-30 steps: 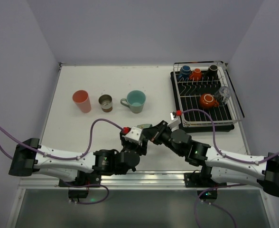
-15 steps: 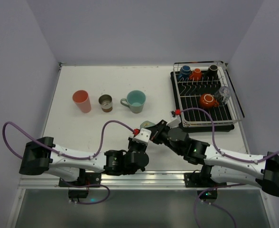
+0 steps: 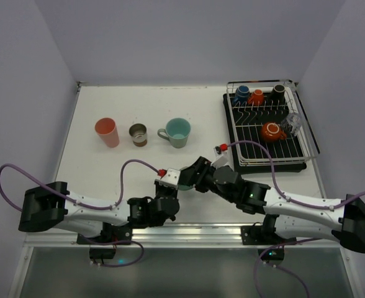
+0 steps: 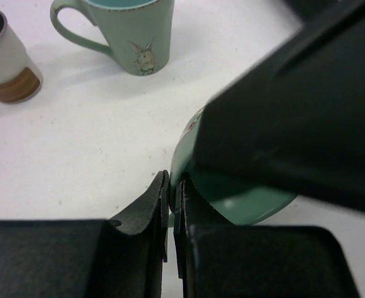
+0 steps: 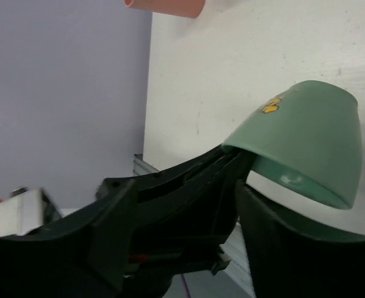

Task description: Unload the cups from the dish rack

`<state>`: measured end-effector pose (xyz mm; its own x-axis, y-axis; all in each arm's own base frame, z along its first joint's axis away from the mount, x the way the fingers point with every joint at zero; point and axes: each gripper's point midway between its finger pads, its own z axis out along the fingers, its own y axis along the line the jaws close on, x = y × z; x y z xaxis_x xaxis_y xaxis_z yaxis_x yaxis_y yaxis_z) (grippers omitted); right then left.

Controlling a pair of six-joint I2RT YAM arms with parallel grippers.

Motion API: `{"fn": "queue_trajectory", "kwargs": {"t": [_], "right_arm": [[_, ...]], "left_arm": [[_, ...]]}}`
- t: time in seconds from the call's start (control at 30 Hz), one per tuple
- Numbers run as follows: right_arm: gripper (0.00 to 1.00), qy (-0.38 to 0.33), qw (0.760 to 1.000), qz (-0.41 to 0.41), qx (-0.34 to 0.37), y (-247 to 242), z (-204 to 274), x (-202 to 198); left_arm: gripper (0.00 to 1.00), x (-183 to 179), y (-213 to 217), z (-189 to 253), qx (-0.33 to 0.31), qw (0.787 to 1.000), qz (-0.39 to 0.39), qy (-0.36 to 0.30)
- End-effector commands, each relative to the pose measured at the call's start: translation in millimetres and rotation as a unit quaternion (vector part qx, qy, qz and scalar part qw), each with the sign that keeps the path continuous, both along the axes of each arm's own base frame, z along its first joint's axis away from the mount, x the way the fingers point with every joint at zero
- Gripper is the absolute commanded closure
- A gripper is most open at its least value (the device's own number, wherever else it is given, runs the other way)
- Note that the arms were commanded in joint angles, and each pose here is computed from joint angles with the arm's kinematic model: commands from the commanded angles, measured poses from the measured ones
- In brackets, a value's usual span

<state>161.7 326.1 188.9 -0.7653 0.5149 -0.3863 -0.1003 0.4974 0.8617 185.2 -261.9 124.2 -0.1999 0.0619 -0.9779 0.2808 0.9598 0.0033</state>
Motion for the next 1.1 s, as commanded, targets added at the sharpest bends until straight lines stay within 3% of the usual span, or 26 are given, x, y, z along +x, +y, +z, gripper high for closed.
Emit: {"fn": "queue_trajectory", "kwargs": {"t": [0.0, 0.23, 0.3, 0.43, 0.63, 0.7, 0.93, 1.07], "right_arm": [[0.28, -0.026, 0.999, -0.019, 0.017, -5, 32, 7], [0.23, -0.037, 0.997, -0.046, -0.04, -29, 21, 11], [0.12, -0.046, 0.996, -0.045, -0.069, -39, 21, 11], [0.05, -0.063, 0.988, -0.033, -0.134, -64, 14, 4], [0.04, -0.085, 0.968, -0.004, -0.238, -99, 14, -4], [0.04, -0.091, 0.96, 0.007, -0.265, -105, 12, -6], [0.05, -0.103, 0.952, 0.043, -0.286, -107, 9, -12], [0.05, -0.101, 0.95, 0.055, -0.29, -107, 3, -16]], "left_arm": [[1.0, 9, 6, 10, -0.097, 0.994, 0.049, 0.004], [1.0, 23, 23, -4, -0.108, 0.99, 0.085, 0.027], [1.0, 29, 26, -3, -0.132, 0.986, 0.091, 0.052], [1.0, 48, 57, -8, -0.155, 0.974, 0.126, 0.109], [1.0, 73, 127, 33, -0.19, 0.949, 0.209, 0.141], [1.0, 74, 136, 37, -0.203, 0.944, 0.203, 0.165], [1.0, 86, 209, 4, -0.184, 0.912, 0.269, 0.25], [1.0, 89, 216, -8, -0.201, 0.897, 0.26, 0.297]]}}
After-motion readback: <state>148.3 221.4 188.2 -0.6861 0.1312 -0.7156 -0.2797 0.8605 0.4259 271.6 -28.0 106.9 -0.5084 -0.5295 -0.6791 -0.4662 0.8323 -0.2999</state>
